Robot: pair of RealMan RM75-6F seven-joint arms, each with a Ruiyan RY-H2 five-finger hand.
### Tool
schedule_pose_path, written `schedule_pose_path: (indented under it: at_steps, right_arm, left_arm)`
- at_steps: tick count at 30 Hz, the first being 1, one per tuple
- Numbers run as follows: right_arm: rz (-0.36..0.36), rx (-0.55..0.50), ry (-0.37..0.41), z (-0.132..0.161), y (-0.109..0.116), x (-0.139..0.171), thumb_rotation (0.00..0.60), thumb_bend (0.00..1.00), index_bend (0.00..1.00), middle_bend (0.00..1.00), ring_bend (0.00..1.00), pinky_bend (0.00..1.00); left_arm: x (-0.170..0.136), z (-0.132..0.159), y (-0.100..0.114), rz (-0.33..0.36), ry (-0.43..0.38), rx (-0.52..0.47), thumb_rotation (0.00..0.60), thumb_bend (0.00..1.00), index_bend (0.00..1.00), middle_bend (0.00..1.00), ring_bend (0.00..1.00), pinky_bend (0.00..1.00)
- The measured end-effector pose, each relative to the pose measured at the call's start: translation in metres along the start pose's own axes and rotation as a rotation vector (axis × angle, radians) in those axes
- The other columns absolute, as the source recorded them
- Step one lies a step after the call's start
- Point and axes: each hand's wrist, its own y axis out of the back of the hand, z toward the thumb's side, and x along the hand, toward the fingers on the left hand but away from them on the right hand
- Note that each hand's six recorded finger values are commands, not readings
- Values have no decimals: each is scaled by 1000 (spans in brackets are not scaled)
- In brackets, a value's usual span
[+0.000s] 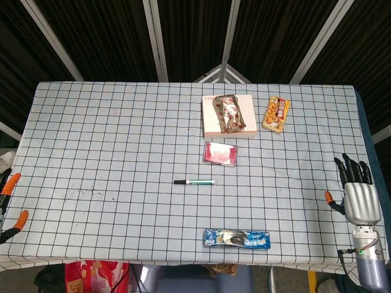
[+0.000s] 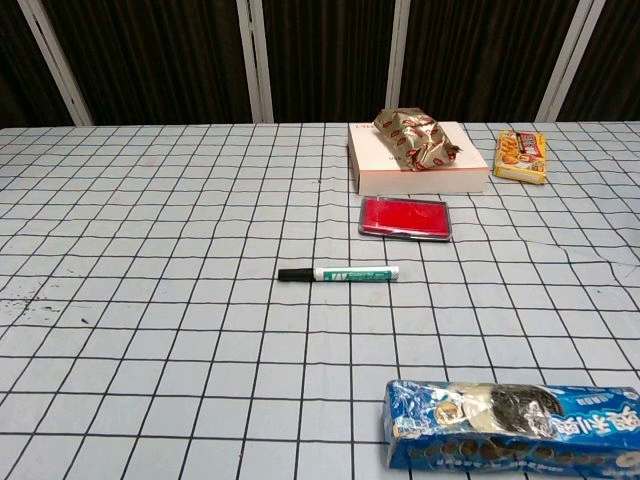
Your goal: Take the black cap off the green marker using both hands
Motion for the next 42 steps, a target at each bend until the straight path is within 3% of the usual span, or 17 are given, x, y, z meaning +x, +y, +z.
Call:
schedule_pose_path:
  at_steps: [7, 18, 25, 34, 42]
  right_arm:
    - [3, -7, -5, 1, 4, -2, 600, 321, 107, 37, 105, 61]
    - [49, -61, -13, 13, 6, 2, 600, 321, 128, 36, 105, 61]
    - [93, -82, 25, 42, -1, 1, 600, 321, 180, 36, 105, 61]
    - [133, -94, 142, 116, -13, -15, 600, 322, 239, 36, 105, 61]
    - [217, -64, 241, 222, -41, -34, 600, 321, 289, 36, 105, 46]
  left_arm:
    - [1, 2, 7, 24, 8, 51, 600, 492, 77, 0, 0, 0]
    - [10, 8, 24, 112, -10, 8, 600, 492, 77, 0, 0, 0]
    - [11, 17, 18, 68, -14, 21, 600, 492, 77, 0, 0, 0]
    - [14, 22, 10, 51, -20, 21, 600, 492, 77, 0, 0, 0]
    - [15, 15, 8, 56, -9, 35, 600, 492, 86, 0, 0, 0]
